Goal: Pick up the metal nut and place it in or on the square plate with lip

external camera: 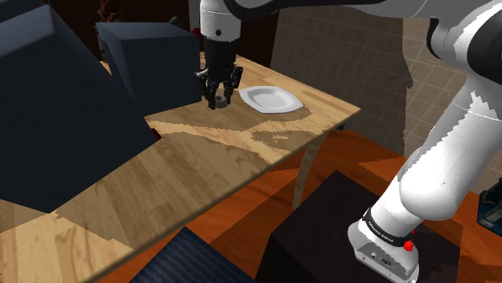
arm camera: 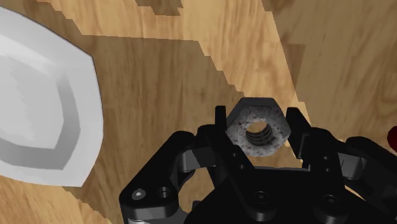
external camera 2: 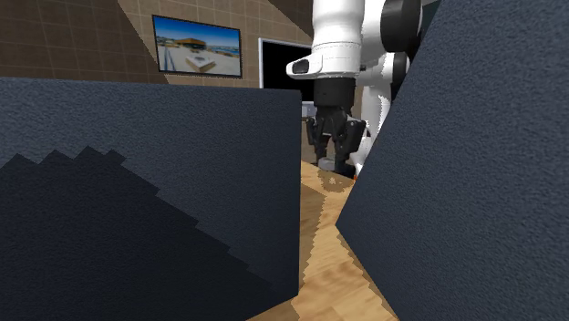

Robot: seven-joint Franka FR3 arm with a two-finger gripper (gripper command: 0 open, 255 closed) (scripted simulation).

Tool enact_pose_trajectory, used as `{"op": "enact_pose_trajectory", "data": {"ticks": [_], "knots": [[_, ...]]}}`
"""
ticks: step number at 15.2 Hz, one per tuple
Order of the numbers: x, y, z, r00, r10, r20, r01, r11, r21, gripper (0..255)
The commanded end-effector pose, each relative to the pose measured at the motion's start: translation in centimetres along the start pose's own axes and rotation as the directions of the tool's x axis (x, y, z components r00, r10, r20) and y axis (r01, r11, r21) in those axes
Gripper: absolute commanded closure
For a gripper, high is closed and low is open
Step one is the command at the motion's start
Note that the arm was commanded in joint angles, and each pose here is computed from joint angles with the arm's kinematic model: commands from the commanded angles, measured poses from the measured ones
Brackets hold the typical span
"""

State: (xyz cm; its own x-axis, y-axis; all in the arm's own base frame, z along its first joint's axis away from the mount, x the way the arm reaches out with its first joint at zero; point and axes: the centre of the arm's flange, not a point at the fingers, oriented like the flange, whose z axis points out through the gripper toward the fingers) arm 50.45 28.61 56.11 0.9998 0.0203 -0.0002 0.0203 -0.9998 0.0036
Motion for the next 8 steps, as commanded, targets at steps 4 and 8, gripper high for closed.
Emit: {"op": "enact_pose_trajectory", "data": {"ticks": [4, 8], "knots": [[0.6, 6.6, -0.3, 1.000, -0.001, 0.000, 0.001, 1.000, 0.000, 255], [1.1, 11.9, -0.2, 1.000, -0.001, 0.000, 0.001, 1.000, 0.000, 255]]}}
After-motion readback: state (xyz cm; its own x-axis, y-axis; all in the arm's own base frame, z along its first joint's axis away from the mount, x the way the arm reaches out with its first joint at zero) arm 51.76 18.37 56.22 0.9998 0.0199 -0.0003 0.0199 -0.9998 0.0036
